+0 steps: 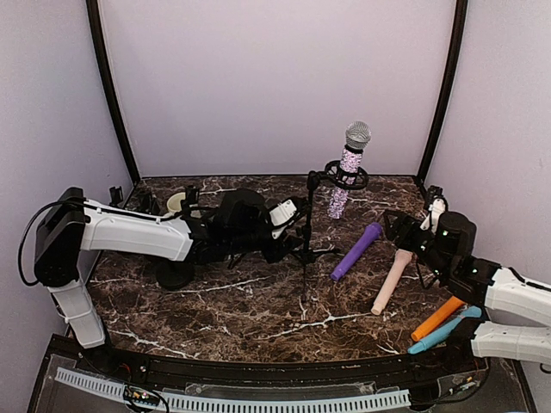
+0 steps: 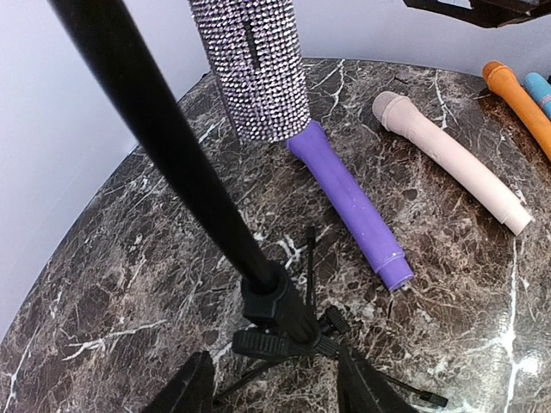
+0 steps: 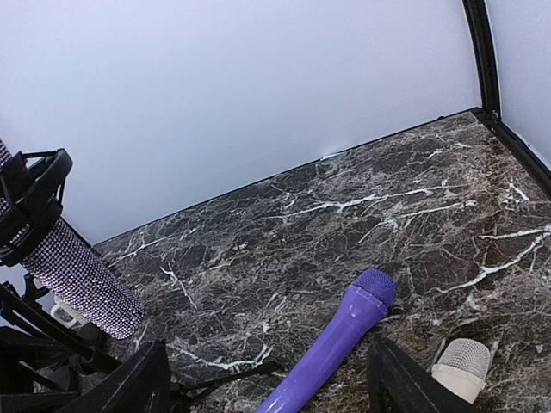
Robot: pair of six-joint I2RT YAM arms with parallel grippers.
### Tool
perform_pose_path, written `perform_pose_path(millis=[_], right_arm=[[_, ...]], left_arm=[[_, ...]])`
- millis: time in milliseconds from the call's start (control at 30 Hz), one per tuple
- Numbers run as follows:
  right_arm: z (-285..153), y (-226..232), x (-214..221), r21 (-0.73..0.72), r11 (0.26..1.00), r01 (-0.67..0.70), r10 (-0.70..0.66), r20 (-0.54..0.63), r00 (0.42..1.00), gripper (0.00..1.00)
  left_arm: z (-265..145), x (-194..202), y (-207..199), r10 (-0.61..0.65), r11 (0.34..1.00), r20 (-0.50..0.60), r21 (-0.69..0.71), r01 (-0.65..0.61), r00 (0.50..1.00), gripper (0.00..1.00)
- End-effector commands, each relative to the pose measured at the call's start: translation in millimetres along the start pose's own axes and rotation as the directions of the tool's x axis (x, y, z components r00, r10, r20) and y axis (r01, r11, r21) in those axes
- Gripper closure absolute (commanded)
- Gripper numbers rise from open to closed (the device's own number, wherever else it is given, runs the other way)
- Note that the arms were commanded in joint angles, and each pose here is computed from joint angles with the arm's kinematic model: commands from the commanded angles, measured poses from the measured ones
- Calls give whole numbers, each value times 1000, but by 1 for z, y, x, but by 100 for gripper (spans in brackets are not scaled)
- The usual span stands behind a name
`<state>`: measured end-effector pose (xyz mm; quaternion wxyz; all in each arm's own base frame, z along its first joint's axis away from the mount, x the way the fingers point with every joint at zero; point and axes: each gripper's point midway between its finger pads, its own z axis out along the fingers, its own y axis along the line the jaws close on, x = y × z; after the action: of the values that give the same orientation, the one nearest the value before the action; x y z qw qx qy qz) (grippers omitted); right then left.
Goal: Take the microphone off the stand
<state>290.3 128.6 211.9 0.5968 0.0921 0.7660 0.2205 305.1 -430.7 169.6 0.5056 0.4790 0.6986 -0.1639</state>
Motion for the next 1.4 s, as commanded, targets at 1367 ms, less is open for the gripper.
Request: perform_pose_path(millis=[1367], right_arm=[[-4, -13, -12, 17, 998, -59, 59, 46, 997, 25]], left_arm=[[17, -3, 7, 60, 998, -7, 3, -60, 998, 76]])
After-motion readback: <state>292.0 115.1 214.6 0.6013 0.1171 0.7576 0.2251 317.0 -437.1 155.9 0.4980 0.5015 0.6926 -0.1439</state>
